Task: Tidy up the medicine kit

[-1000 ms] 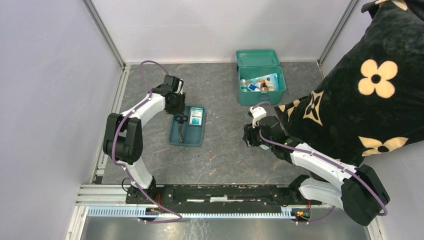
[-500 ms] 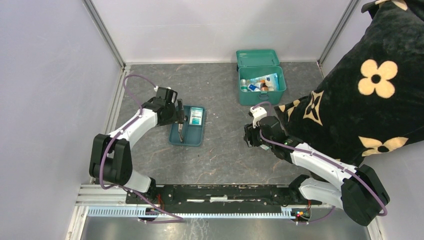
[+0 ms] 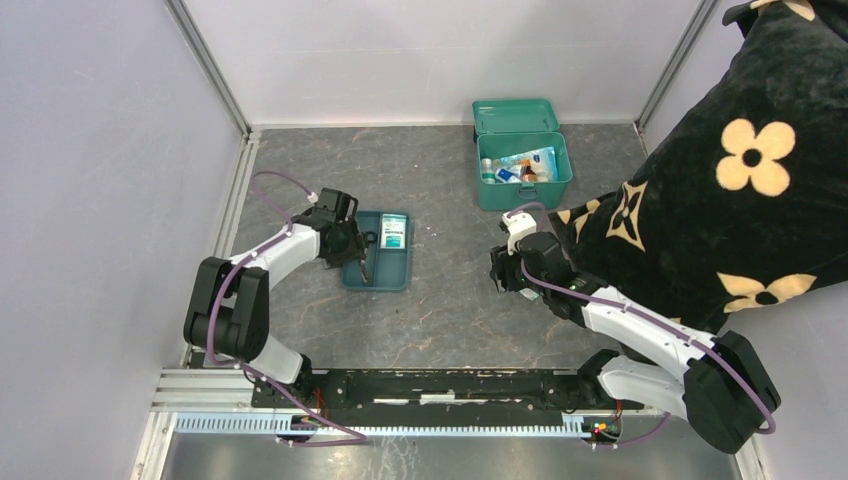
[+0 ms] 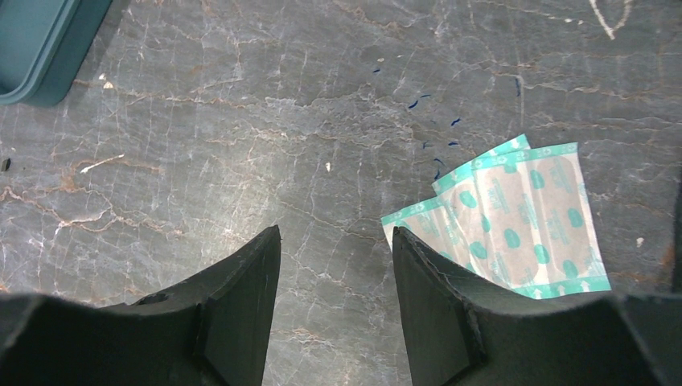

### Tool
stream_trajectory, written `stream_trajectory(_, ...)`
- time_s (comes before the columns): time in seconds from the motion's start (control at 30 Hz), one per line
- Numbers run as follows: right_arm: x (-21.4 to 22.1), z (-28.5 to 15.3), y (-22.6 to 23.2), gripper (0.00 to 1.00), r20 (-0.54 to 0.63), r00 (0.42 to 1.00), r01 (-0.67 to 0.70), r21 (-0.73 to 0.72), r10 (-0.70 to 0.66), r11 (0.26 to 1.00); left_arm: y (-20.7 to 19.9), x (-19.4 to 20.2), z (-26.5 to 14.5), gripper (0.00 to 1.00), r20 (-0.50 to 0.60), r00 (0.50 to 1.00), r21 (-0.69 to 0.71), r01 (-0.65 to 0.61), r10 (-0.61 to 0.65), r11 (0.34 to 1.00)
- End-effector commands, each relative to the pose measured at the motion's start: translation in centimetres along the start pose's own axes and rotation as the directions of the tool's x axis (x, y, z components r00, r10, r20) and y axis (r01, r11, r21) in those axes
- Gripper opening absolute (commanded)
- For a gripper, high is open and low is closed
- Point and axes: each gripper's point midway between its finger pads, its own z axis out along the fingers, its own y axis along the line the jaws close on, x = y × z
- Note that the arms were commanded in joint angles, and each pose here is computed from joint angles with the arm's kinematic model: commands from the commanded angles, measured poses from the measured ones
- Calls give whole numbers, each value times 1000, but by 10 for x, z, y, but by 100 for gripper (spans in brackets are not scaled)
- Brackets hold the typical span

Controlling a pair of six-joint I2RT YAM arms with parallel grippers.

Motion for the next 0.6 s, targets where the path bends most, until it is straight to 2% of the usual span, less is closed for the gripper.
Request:
stream_trajectory(0.0,-18,-5,-8,59,62,998,-25,46,22,999,-7,3,7,58,0,999,36,53,-53,998)
stream_trajectory(0.33,-17,-6,-9,59,62,997,-47,55,43,997,-10,-1,2,20,20,997,55,68,-69,996)
stream_trajectory(0.57,-14,-12,-34,59,30,998,-55,193,50,980,-13,1,4,2,13,997,72,79,-80,994)
